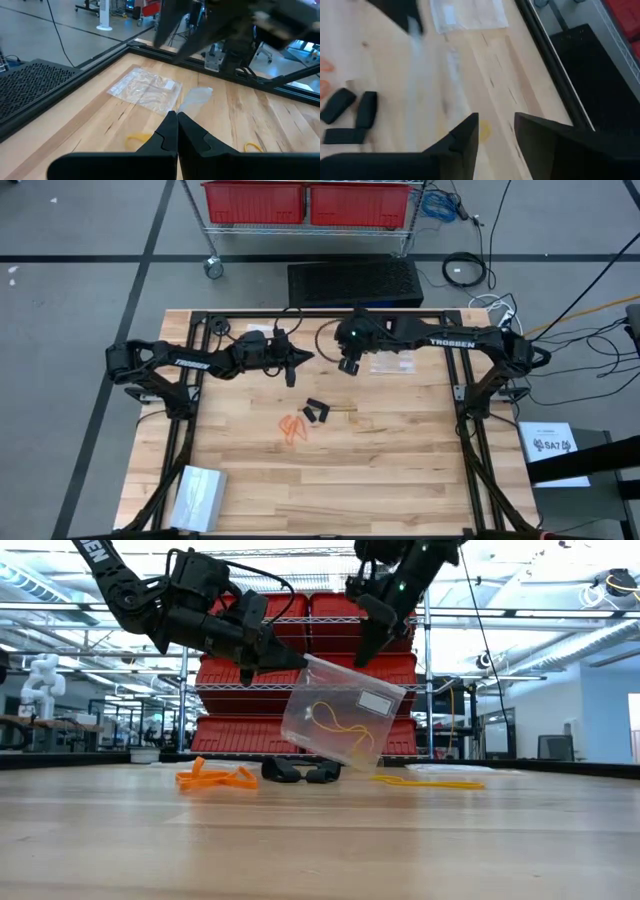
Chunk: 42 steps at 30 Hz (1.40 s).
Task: Sort rubber bands
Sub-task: Put the middle yellow rubber band into the middle transparent zip bag
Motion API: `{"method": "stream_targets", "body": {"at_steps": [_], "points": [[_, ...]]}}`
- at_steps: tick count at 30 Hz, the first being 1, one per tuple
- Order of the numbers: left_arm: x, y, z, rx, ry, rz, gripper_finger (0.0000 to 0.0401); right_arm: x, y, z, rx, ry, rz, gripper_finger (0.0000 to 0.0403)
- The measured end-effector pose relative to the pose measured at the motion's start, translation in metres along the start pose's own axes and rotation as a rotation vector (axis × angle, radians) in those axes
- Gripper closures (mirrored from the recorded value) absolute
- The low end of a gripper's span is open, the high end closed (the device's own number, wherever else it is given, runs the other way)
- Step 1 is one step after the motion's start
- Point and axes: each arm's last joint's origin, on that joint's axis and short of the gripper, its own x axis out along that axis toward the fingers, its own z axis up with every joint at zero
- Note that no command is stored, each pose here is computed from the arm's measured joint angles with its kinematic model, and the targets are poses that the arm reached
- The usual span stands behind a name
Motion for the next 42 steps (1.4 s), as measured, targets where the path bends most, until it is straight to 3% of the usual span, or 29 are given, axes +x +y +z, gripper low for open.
{"method": "stream_targets", "body": {"at_steps": [5,12,15,22,26,33,37,42], "points": [[0.0,0.0,0.0,0.015,0.004,0.0,0.0401,0.009,-0.012,-0.004,0.024,0.034,0.118,0.0328],[-0.006,0.0,0.0,0.071,0.049,0.052,0.0401,0.018,-0.01,-0.024,0.016,0.152,0.127,0.0354],[-0.014,0.0,0.002,0.095,0.079,0.084,0.0401,0.035,-0.009,-0.044,0.039,0.176,0.164,0.0338],[-0.036,-0.002,0.004,0.093,0.072,0.096,0.0401,0.072,-0.007,-0.082,0.046,0.026,0.22,0.0287],[-0.041,-0.002,-0.001,0.066,0.083,0.098,0.0401,0.085,-0.004,-0.087,0.047,-0.034,0.211,0.0242],[-0.04,-0.002,-0.005,0.062,0.099,0.101,0.0401,0.124,-0.002,-0.098,0.048,-0.021,0.163,0.0167],[-0.04,-0.002,-0.004,0.063,0.098,0.103,0.0401,0.14,-0.012,-0.103,0.084,-0.03,0.09,0.0148],[-0.04,-0.002,-0.005,0.064,0.106,0.105,0.0401,0.149,-0.022,-0.106,0.126,-0.047,0.084,0.0146]]}}
